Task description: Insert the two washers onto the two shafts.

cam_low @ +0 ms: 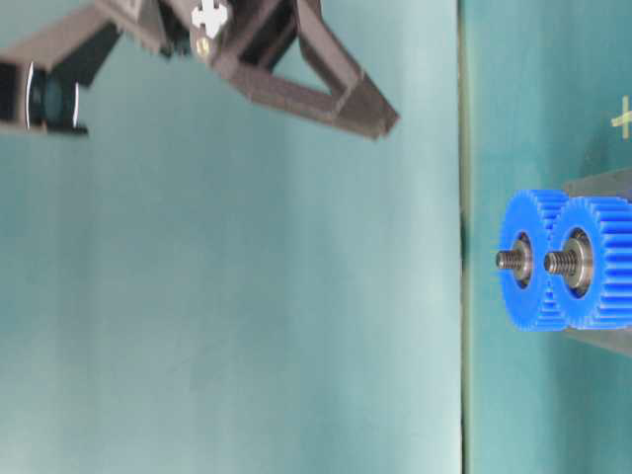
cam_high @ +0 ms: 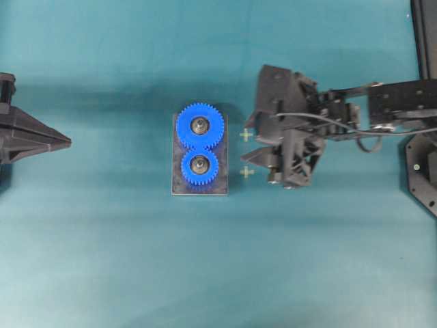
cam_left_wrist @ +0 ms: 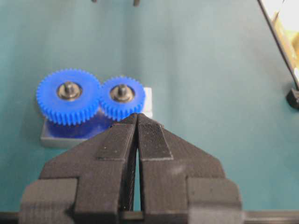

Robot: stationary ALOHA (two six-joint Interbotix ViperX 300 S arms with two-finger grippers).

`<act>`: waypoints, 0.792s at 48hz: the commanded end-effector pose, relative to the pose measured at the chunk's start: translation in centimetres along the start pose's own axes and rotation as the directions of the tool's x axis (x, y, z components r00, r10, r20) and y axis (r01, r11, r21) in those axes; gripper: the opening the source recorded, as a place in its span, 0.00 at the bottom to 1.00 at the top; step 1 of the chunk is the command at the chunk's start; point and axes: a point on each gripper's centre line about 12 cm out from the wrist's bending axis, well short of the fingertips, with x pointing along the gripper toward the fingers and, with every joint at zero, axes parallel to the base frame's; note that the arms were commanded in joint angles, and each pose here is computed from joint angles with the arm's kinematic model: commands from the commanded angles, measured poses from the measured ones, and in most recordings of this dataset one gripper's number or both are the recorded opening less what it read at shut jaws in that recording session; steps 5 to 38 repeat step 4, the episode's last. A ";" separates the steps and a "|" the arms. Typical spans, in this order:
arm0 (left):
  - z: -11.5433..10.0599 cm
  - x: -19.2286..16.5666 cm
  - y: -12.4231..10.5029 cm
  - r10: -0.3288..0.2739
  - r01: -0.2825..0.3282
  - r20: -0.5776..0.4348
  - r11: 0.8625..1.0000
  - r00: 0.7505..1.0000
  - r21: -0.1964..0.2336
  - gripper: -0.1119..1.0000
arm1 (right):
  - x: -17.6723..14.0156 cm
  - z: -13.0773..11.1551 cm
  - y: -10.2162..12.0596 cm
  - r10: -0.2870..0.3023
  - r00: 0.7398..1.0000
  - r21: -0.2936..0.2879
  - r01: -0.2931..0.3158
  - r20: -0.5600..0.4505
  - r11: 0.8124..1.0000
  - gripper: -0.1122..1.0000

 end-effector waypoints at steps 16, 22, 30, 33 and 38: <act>-0.4 0.1 0.0 0.001 -0.001 -0.025 1.000 1.000 -0.001 0.11 | -1.2 -0.3 -0.3 0.003 0.999 0.015 -0.004 0.052 1.000 0.78; -0.4 0.1 0.0 0.001 -0.001 -0.025 1.000 1.000 -0.001 0.11 | -1.2 -0.3 -0.3 0.003 0.999 0.015 -0.004 0.052 1.000 0.78; -0.4 0.1 0.0 0.001 -0.001 -0.025 1.000 1.000 -0.001 0.11 | -1.2 -0.3 -0.3 0.003 0.999 0.015 -0.004 0.052 1.000 0.78; -0.4 0.1 0.0 0.001 -0.001 -0.025 1.000 1.000 -0.001 0.11 | -1.2 -0.3 -0.3 0.003 0.999 0.015 -0.004 0.052 1.000 0.78; -0.4 0.1 0.0 0.001 -0.001 -0.025 1.000 1.000 -0.001 0.11 | -1.2 -0.3 -0.3 0.003 0.999 0.015 -0.004 0.052 1.000 0.78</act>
